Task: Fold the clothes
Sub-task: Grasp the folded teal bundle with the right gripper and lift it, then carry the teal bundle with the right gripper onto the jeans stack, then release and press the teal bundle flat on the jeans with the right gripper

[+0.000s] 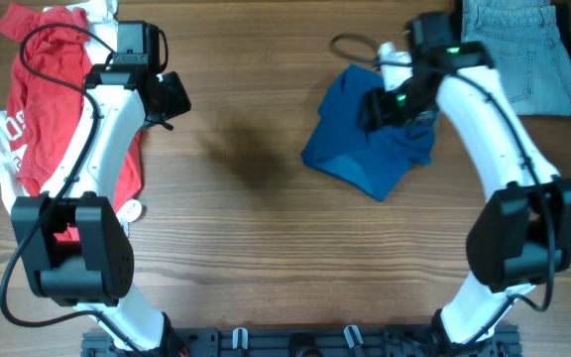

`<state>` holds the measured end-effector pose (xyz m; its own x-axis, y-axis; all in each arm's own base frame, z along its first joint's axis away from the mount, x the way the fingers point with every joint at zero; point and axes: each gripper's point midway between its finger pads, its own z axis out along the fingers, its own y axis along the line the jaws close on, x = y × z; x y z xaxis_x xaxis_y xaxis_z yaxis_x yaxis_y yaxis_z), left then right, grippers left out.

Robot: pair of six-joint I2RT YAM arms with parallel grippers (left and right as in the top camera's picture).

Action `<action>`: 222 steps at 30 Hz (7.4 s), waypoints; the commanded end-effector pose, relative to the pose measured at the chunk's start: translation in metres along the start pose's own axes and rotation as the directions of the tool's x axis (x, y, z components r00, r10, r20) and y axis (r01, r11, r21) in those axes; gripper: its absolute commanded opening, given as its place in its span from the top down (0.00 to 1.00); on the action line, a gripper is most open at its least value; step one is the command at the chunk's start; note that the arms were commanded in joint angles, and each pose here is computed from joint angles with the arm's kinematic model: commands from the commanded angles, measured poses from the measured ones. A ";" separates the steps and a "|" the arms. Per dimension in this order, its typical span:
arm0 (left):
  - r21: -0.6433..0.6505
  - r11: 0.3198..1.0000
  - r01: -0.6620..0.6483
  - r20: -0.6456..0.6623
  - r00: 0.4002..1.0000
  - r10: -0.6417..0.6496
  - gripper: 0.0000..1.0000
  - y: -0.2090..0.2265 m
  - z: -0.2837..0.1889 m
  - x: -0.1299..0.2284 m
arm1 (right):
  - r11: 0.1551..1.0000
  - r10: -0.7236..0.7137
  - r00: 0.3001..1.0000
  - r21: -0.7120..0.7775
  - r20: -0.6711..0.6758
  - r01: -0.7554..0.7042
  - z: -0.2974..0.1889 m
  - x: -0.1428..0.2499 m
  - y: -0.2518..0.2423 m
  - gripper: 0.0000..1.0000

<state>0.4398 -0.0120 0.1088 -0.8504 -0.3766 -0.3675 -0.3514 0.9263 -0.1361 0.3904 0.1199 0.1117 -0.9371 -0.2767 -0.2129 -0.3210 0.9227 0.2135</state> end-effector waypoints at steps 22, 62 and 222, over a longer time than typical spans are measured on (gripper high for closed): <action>-0.046 0.995 0.091 0.025 0.996 -0.090 0.56 0.046 0.002 -0.019 | 0.942 -0.291 0.944 0.126 -0.154 0.311 0.105 0.084 0.002 0.20; -0.046 0.995 0.092 0.025 0.996 -0.091 0.55 0.046 0.002 -0.019 | 0.712 -0.325 0.758 0.674 0.565 -0.198 -0.195 -0.136 -0.130 0.96; -0.025 0.983 0.181 0.056 0.982 -0.179 0.00 0.042 0.002 -0.027 | 0.900 -0.201 0.495 0.359 0.846 -0.248 -0.218 -0.128 -0.290 0.00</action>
<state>0.4483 0.0353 0.1132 -0.7517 -0.5317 -0.3902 -0.5021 0.8450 -0.1841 0.6034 -0.1853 0.1618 -0.4238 -0.0422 -0.9048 -0.0049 0.9990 -0.0443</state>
